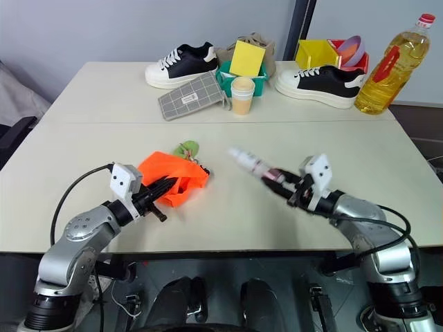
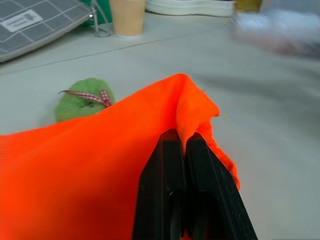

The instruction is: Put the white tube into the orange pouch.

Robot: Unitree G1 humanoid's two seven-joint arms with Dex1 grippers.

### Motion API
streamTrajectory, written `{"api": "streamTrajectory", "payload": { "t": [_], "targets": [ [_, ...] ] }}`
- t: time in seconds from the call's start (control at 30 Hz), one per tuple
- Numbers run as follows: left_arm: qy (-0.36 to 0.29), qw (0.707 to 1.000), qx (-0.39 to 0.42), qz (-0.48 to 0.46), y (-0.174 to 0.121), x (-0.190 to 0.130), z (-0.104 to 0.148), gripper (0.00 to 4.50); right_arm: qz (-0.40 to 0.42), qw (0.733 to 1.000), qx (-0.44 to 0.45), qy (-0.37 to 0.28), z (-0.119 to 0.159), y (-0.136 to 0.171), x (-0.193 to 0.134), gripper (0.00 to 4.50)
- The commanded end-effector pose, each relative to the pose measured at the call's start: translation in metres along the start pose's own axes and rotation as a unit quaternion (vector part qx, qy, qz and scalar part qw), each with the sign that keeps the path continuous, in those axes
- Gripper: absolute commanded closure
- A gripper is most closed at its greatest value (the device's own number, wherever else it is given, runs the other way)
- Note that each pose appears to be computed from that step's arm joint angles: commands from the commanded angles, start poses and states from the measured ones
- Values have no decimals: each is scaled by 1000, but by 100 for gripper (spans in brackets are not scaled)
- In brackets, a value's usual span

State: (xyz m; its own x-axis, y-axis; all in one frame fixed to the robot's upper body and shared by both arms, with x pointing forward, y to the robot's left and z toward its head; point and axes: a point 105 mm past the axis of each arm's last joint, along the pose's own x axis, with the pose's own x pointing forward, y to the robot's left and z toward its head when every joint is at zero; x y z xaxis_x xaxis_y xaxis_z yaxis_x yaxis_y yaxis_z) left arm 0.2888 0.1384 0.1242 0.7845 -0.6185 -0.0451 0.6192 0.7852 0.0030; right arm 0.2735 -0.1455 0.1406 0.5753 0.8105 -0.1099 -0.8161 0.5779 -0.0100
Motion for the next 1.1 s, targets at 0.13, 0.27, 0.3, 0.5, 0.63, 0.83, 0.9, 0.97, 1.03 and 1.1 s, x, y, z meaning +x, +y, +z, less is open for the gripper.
{"api": "streamTrajectory", "payload": {
  "t": [0.13, 0.27, 0.3, 0.5, 0.63, 0.83, 0.9, 0.97, 1.03, 1.1],
  "targets": [
    [-21, 1000, -4, -9, -2, -3, 11, 450, 66, 998, -24, -3, 10, 32, 23, 331],
    [-23, 1000, -7, -14, -4, -4, 13, 450, 71, 997, -26, 0, 5, 38, 37, 331],
    [-24, 1000, -8, -15, -5, -4, 14, 450, 72, 997, -27, 1, 3, 39, 40, 331],
    [-25, 999, -7, -31, -10, -5, 18, 450, 80, 996, -27, 1, -2, 45, 56, 331],
    [-22, 999, -8, -46, -16, -3, 18, 450, 86, 996, -32, 4, -3, 48, 63, 331],
    [-11, 997, 4, -81, -31, 0, 17, 450, 97, 994, -41, -4, 1, 51, 81, 331],
    [-10, 996, 5, -93, -37, 1, 18, 450, 95, 994, -44, -6, 2, 50, 87, 331],
    [-9, 995, 5, -104, -41, 2, 18, 450, 96, 994, -48, -5, 3, 49, 92, 331],
    [-7, 994, 4, -110, -45, 2, 18, 450, 99, 994, -53, -3, 4, 49, 100, 331],
    [-7, 993, 2, -115, -48, 1, 18, 450, 102, 993, -58, -2, 5, 49, 106, 331]
  ]
}}
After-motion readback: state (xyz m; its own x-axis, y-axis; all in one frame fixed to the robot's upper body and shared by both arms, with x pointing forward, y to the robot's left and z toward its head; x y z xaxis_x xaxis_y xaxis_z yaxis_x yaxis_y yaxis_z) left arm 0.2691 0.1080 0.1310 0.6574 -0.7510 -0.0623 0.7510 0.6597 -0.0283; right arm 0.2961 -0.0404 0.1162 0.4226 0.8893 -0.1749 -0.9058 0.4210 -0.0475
